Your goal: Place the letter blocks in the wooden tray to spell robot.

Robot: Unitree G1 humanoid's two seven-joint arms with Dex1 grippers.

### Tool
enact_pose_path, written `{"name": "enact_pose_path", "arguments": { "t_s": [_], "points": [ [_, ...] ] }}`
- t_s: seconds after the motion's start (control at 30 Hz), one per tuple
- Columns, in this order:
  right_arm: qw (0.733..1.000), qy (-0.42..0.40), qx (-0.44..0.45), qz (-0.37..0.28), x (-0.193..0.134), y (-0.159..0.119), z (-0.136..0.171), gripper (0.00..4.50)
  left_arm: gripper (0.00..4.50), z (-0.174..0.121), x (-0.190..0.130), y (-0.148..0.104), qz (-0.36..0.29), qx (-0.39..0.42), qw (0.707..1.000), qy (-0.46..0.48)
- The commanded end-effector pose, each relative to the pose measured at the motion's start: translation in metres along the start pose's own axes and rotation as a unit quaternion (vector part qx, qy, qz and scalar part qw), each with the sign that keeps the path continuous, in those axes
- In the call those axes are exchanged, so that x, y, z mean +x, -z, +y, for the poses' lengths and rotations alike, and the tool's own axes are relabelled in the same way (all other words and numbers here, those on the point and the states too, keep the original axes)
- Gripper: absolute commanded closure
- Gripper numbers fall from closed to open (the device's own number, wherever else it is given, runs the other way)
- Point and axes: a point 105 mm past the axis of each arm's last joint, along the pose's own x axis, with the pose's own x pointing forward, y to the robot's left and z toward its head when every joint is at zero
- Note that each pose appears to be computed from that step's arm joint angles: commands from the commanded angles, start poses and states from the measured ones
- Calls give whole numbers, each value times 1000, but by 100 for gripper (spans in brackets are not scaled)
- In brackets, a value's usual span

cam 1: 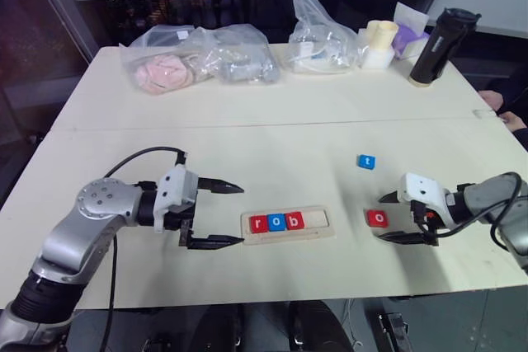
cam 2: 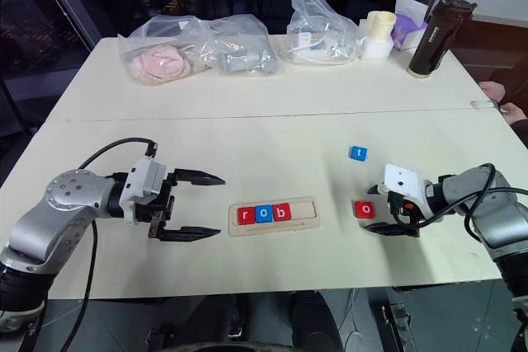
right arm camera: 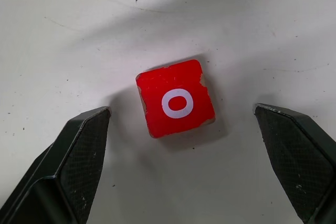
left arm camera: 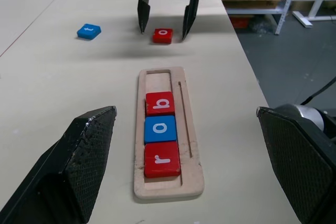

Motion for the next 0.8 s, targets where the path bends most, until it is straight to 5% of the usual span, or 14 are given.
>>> {"name": "enact_pose_path", "arguments": {
  "t_s": [0.03,0.13,0.2,0.4,0.57,0.8],
  "points": [
    [1000,10,-4,-18,-1,-7,-1,3,0,3,-3,-11,-8,26,1000,-9],
    [1000,11,-11,-23,3,-11,-1,3,0,5,-3,-11,-11,28,999,-13],
    [1000,7,-11,-28,6,-14,1,56,0,4,-3,-11,-9,27,1000,-11],
    [999,0,-17,-35,8,-20,5,338,0,4,-4,-10,-7,26,1000,-12],
    [998,-7,-54,-37,0,-39,9,337,0,3,-4,-9,-6,25,1000,-12],
    [983,-56,-158,-70,16,-103,21,337,0,2,-3,-9,-7,24,1000,-4]
  ]
}}
